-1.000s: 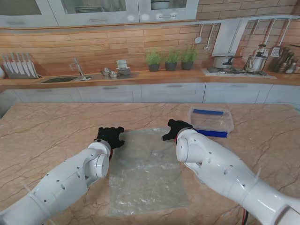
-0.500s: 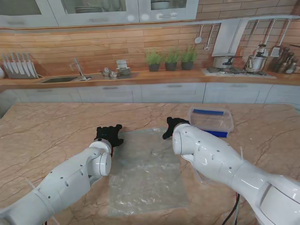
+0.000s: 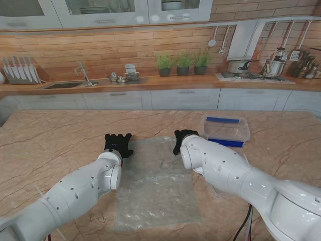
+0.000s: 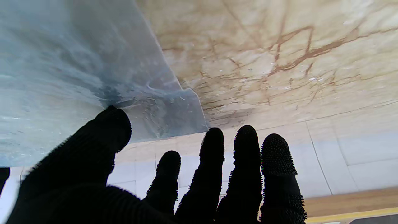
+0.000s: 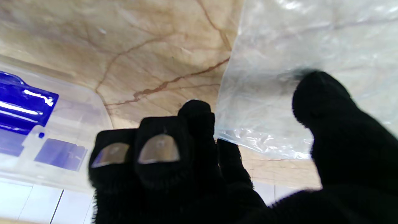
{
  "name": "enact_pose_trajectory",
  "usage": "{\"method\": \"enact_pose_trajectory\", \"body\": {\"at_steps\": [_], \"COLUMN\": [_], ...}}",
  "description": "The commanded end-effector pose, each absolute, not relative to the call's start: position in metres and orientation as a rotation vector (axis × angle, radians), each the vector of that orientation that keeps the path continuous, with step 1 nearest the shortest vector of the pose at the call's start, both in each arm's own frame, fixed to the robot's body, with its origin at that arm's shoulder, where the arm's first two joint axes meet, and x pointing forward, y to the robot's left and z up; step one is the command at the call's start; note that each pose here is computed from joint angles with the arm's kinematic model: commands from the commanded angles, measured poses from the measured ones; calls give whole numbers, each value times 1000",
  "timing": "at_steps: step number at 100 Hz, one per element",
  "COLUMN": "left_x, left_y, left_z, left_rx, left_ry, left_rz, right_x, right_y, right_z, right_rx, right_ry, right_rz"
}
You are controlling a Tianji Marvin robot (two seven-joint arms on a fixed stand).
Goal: Fold the bubble film and place it into the plastic crate
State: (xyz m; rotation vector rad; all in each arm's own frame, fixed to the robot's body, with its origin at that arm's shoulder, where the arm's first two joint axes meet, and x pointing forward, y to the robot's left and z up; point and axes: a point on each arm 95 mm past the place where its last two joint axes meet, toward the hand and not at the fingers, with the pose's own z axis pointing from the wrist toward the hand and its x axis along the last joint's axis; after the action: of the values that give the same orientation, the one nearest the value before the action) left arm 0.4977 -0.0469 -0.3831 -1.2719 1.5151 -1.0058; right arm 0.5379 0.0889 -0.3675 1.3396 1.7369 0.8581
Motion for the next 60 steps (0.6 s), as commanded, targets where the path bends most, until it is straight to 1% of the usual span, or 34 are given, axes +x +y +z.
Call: {"method": "enact_pose_trajectory", "body": {"at_steps": [1,34,60], "left_x": [493,494,500], "left_y": [-49,-48,-50], "left_z": [-390,-387,-397], "left_rx": [-1288,-1314,-1270], "left_ry": [1548,1531,1574], "left_rz": [-979,-995,-963], "right_x": [532,532,532], "right_y": [92,90,93], "right_z": [-378,-386,-388], "right_rx": [1337,1259,1265], "right_ry": [1768,1797,1810], "right_rz": [847,860,868]}}
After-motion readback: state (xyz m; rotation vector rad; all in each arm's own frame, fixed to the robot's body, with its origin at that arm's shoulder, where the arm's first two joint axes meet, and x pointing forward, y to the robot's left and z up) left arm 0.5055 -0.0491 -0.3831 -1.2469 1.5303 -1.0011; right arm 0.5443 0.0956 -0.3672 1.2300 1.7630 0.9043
